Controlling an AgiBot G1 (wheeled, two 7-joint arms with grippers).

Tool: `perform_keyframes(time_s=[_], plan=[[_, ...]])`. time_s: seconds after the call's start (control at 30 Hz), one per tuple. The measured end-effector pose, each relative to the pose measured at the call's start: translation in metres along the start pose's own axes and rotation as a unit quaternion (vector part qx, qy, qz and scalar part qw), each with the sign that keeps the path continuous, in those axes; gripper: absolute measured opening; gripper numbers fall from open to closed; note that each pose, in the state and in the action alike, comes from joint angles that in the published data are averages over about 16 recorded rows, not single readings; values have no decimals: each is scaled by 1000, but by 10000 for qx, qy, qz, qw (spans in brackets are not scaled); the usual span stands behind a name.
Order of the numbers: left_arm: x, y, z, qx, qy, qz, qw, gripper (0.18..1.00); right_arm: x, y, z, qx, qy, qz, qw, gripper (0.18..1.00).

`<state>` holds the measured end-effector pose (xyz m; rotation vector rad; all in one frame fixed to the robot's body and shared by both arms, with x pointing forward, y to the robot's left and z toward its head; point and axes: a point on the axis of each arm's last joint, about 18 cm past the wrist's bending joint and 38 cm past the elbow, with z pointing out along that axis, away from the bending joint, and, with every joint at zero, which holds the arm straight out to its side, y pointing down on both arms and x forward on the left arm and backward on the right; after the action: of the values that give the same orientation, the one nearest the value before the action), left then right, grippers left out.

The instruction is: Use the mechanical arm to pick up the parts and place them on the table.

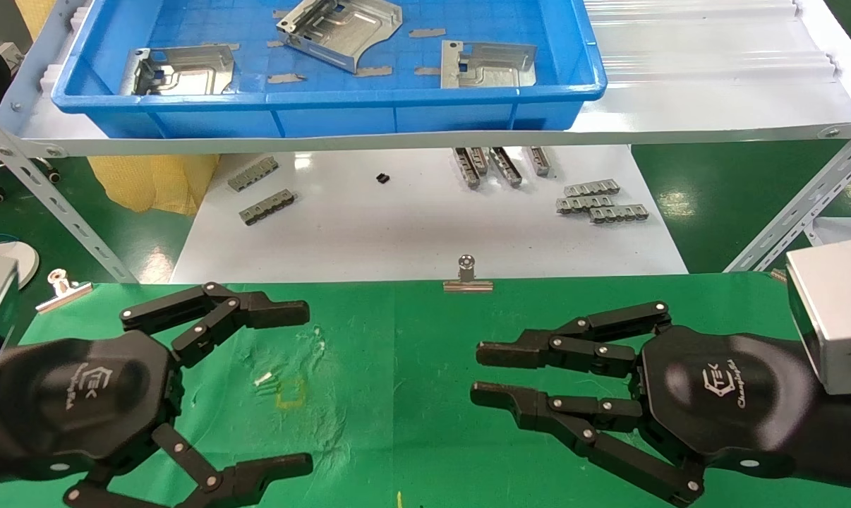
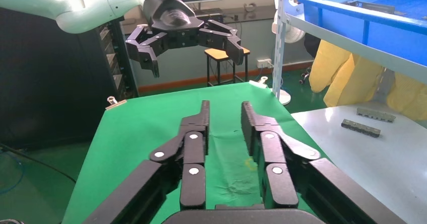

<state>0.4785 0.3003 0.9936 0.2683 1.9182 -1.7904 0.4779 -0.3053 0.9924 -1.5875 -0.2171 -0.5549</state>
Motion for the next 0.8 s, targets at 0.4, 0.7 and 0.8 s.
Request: perform_keyframes(time_s=[0.4,0.7,0.8], plan=[[-59,-21,9,-3,-753,345,9966,1001,0,0,0,0,0,0,10000,240],[-168,-64,39,-126,-1879,421,9812,1001,0,0,0,0,0,0,10000,196],[-205,-77,55,-279,-2295,335,9723,1001,0,0,0,0,0,0,10000,193]])
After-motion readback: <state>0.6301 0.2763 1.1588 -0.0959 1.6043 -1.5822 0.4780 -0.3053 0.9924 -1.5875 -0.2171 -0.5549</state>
